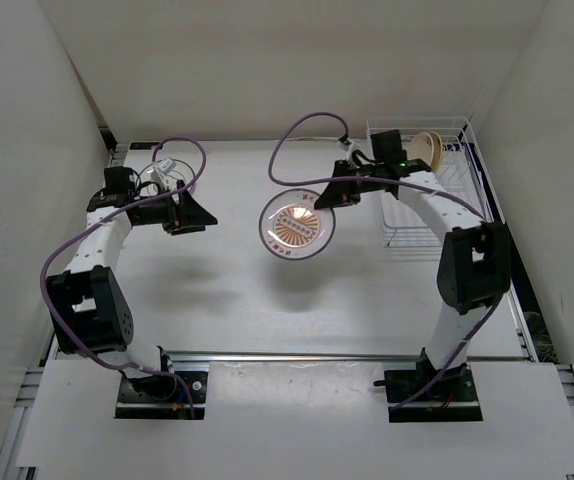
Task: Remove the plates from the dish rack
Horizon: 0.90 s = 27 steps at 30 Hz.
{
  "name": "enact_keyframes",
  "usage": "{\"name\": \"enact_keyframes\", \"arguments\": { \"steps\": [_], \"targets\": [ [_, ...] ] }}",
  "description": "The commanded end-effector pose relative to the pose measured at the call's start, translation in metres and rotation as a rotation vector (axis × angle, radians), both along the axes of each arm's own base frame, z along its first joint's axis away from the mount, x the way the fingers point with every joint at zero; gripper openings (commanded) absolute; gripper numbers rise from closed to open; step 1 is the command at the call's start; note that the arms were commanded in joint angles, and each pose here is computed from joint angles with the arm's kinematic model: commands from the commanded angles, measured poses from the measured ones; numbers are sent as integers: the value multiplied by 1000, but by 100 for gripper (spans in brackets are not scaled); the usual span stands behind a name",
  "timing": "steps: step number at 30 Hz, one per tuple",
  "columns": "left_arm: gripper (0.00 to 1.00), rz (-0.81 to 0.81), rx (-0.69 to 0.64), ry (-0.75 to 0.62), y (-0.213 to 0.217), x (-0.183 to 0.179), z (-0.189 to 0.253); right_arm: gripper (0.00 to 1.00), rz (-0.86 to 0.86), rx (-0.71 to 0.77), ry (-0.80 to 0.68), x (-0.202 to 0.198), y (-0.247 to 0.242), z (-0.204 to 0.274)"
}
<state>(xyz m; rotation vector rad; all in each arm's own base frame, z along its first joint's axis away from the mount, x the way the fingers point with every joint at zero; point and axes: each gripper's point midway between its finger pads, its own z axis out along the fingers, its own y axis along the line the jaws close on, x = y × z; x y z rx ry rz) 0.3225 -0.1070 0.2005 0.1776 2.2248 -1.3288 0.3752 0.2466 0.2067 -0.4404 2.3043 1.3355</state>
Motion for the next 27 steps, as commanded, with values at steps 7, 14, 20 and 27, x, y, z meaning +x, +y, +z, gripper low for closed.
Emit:
{"name": "enact_keyframes", "arguments": {
  "steps": [7,14,20,27],
  "targets": [
    [100,-42,-76,-15,-4,9,13,0,233,141,1,-9,89,14],
    [100,-51,-77,-5,-6,11,11,0,301,166,-9,-11,133,13],
    [100,-54,-73,14,-8,12,4,0,334,196,-46,-8,159,23],
    [85,-49,-69,35,-7,17,-3,0,358,216,-54,-10,184,27]
  ]
}}
